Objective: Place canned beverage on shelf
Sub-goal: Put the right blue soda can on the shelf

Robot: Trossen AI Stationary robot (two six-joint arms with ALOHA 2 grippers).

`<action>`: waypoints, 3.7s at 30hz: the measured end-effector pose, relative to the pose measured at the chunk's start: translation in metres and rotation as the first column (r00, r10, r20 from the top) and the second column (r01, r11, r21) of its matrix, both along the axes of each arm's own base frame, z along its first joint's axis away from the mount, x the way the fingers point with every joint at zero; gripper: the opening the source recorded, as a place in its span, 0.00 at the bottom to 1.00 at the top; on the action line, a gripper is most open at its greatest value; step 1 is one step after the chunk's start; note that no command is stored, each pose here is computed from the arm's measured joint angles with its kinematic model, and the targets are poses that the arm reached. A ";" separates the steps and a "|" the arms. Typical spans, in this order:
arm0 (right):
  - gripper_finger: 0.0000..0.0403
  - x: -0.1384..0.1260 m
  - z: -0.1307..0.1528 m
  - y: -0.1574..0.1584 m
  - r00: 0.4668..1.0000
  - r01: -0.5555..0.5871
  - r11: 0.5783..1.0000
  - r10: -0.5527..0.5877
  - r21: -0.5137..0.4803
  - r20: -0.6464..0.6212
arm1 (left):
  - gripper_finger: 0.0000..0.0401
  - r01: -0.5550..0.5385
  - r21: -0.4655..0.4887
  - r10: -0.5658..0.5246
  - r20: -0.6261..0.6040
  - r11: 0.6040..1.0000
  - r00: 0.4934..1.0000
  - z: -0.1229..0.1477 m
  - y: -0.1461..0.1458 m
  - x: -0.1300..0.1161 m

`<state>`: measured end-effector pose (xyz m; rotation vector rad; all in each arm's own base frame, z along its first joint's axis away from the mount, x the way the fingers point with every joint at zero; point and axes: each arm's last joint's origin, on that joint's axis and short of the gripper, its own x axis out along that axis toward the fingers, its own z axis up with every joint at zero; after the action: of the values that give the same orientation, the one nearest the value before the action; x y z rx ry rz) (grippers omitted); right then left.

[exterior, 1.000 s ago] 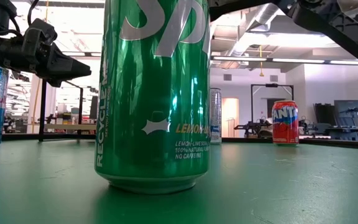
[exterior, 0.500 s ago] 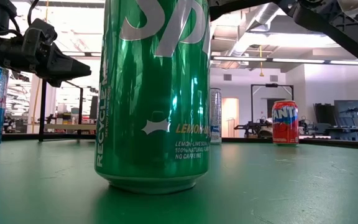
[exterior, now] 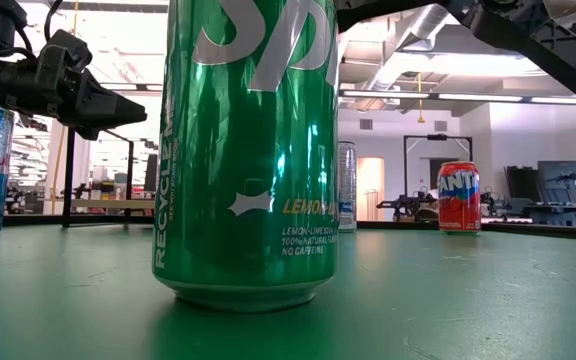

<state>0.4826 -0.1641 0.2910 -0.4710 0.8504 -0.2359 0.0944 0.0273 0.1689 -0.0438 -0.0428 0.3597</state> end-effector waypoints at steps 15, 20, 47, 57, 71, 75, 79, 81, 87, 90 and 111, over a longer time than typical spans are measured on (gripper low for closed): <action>0.05 -0.014 -0.007 0.005 0.975 0.161 0.987 -0.162 -0.016 -0.153 | 0.28 0.000 0.000 0.000 0.000 1.000 1.000 0.000 0.000 0.000; 0.05 -0.014 -0.010 -0.001 0.962 0.218 0.975 -0.223 -0.047 -0.157 | 0.28 0.000 0.000 0.000 0.000 1.000 1.000 0.000 0.000 0.000; 0.26 -0.035 0.070 0.022 0.998 0.052 0.995 -0.054 -0.083 -0.019 | 0.28 -0.001 0.001 0.001 0.000 1.000 1.000 0.000 0.000 0.000; 0.40 -0.113 0.135 0.006 0.994 0.022 0.964 -0.049 0.264 0.095 | 0.28 0.000 0.000 0.000 -0.001 1.000 1.000 0.000 0.000 0.000; 0.34 -0.147 0.116 0.007 0.996 0.085 0.917 -0.084 0.390 -0.020 | 0.28 0.000 0.000 0.000 0.000 1.000 1.000 0.000 0.000 0.000; 0.33 -0.135 0.087 0.006 0.988 0.080 0.912 -0.125 0.403 0.086 | 0.28 0.000 0.000 0.000 0.000 1.000 1.000 0.000 0.000 0.000; 0.33 -0.112 0.051 0.007 0.974 0.074 0.913 -0.152 0.402 0.166 | 0.28 0.000 0.000 0.000 0.000 1.000 1.000 0.000 0.000 0.000; 0.33 -0.098 0.035 0.010 0.972 0.103 0.926 -0.172 0.364 0.163 | 0.28 0.000 0.000 0.000 0.000 1.000 1.000 0.000 0.000 0.000; 0.23 -0.061 0.000 0.022 0.964 0.192 0.970 -0.215 0.152 0.154 | 0.28 0.000 0.000 0.000 0.000 1.000 1.000 0.000 0.000 0.000; 0.10 -0.053 -0.007 0.027 0.957 0.236 0.969 -0.244 0.068 0.157 | 0.28 0.000 0.000 0.000 0.000 1.000 1.000 0.000 0.000 0.000; 0.04 -0.053 -0.010 0.011 0.889 0.361 0.918 -0.393 0.166 0.236 | 0.28 0.000 -0.002 0.000 0.000 1.000 1.000 0.000 0.000 0.000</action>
<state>0.4293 -0.1527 0.2812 -0.1511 0.6811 -0.5931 0.0944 0.0273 0.1689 -0.0458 -0.0429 0.3596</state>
